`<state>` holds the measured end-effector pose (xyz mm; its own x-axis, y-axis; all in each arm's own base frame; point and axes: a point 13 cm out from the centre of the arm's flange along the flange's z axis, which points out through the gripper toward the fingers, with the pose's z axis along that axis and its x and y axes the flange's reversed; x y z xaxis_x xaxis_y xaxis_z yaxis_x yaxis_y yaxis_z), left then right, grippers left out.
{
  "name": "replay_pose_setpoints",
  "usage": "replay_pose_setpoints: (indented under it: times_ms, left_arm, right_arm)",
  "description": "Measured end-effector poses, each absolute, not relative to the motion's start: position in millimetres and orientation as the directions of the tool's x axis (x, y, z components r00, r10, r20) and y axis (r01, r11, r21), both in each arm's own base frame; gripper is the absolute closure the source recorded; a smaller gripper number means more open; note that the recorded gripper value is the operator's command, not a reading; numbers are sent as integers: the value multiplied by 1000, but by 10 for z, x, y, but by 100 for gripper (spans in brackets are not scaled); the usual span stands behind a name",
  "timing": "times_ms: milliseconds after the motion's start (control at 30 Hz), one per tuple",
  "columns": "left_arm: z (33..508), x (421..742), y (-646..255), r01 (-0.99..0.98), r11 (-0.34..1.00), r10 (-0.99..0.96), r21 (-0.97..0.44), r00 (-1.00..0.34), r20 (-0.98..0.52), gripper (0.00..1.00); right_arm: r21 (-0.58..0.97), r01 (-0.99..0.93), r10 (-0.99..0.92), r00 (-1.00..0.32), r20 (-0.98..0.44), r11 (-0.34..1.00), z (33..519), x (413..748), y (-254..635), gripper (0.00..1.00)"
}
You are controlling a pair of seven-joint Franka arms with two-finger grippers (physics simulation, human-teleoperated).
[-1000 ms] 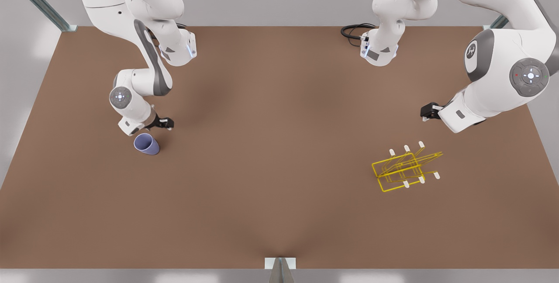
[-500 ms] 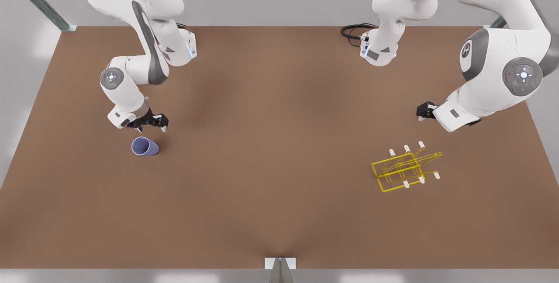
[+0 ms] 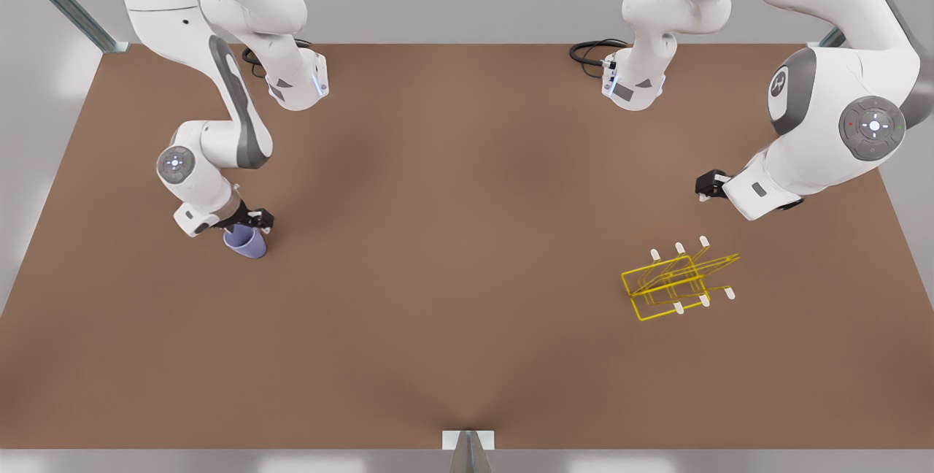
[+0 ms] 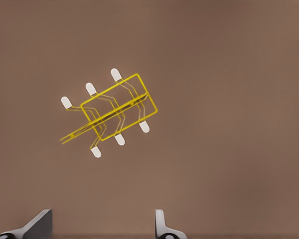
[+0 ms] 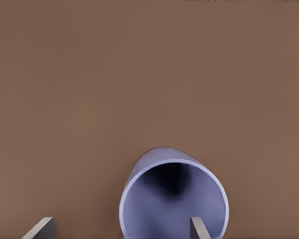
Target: Place the cup on the cup holder
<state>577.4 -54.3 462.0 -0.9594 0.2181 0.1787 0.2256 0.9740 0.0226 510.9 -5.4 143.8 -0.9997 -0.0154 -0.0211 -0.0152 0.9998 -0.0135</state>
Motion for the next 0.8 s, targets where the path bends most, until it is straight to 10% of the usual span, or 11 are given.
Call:
replay_pose_setpoints:
  times_ms: [533, 600, 800]
  left_arm:
    - [4617, 5770, -544, 227, 974, 220, 22, -959, 180, 0]
    - [4617, 5769, -544, 227, 974, 220, 21, -959, 181, 0]
    - [4616, 5765, -545, 228, 974, 220, 21, -958, 182, 0]
  right_arm:
    - [-2, -35, -35, -999, 32, 999, 1005, 4895, 4, 0]
    - [-1, -35, -35, -999, 34, 999, 989, 4891, 5, 29]
    - [-1, -29, -29, -999, 35, 1000, 976, 4891, -37, 41]
